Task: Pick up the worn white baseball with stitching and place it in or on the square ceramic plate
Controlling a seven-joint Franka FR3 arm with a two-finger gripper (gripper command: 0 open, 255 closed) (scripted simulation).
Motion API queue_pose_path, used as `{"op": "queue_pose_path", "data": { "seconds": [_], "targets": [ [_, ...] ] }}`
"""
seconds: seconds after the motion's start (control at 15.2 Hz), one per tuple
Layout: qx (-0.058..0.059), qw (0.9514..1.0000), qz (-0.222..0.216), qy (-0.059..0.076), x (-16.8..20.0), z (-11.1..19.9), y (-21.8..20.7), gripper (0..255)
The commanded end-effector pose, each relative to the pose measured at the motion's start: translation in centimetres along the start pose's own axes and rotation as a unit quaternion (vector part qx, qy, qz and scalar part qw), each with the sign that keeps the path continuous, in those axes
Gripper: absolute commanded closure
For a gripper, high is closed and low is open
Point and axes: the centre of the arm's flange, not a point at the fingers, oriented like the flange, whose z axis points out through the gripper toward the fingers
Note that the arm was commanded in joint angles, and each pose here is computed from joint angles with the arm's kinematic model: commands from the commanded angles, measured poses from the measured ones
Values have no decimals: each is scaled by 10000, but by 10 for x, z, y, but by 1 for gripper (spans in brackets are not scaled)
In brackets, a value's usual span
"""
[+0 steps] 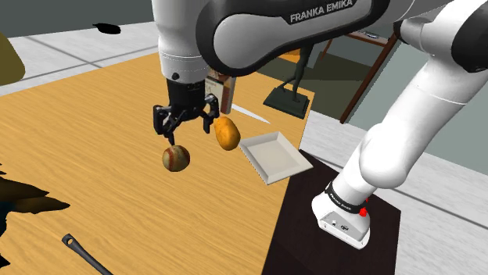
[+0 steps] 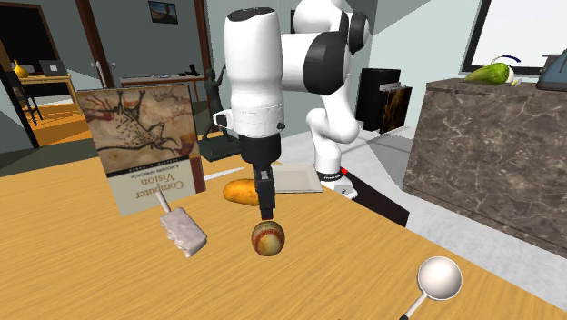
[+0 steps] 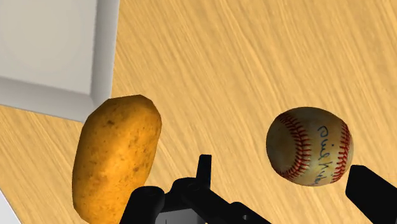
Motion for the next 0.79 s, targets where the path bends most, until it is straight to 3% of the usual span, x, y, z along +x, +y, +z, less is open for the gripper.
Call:
{"op": "queue_pose_path", "data": {
  "seconds": [0.0,0.73],
  "targets": [
    [-45,10000,83,-21,5,5,-25,0],
    [-70,9999,117,-34,8,49,-39,0]
  ]
}}
